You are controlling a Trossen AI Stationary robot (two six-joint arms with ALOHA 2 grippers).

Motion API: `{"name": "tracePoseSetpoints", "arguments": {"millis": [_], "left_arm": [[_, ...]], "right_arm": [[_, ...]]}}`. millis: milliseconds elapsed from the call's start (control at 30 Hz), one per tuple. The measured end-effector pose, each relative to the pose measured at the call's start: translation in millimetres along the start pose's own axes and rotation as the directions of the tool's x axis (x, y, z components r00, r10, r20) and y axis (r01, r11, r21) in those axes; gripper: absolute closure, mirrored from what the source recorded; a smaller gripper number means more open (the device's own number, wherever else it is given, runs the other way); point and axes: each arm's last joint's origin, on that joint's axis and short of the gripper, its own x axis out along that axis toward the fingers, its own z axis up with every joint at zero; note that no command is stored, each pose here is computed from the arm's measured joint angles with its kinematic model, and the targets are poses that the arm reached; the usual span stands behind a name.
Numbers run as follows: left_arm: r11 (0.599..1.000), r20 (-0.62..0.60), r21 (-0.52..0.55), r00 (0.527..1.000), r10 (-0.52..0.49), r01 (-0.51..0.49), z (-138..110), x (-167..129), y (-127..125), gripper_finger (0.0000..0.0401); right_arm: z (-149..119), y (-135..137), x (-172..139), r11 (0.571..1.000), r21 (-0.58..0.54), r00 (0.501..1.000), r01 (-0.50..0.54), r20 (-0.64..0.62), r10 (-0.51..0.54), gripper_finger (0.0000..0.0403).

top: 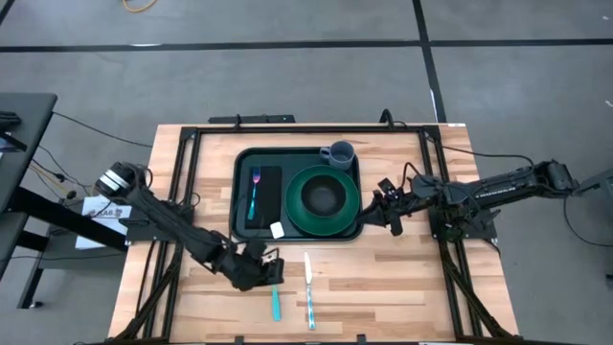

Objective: Set up tray
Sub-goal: Put the blue spoon on the black napkin to the right of the blue fork

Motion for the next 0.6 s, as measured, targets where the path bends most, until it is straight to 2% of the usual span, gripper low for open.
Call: {"name": "tracePoseSetpoints", "arguments": {"millis": [67, 167, 400, 600], "left_arm": [[0.999, 0.014, 0.027, 1.0, -0.021, 0.021, -3, 6, -4, 0.0283], [0.996, 0.036, 0.094, 0.999, 0.007, -0.011, -5, 11, -8, 0.0284], [0.96, 0.058, 0.272, 0.997, 0.051, -0.065, -10, 1, -24, 0.0296], [0.954, 0.007, 0.283, 0.995, 0.099, -0.097, -18, -10, -36, 0.0298]], "right_arm": [[1, -2, 0, 1.0, 0.004, 1.0, 0.015, 0.0, -0.015, 0.0329], [2, -5, -1, 1.0, 0.008, 1.0, 0.029, 0.007, -0.029, 0.0329], [4, -9, -3, 0.999, 0.02, 0.999, 0.033, -0.02, -0.032, 0.0329], [4, -16, -4, 0.997, 0.04, 0.997, 0.06, -0.049, -0.058, 0.0329]]}}
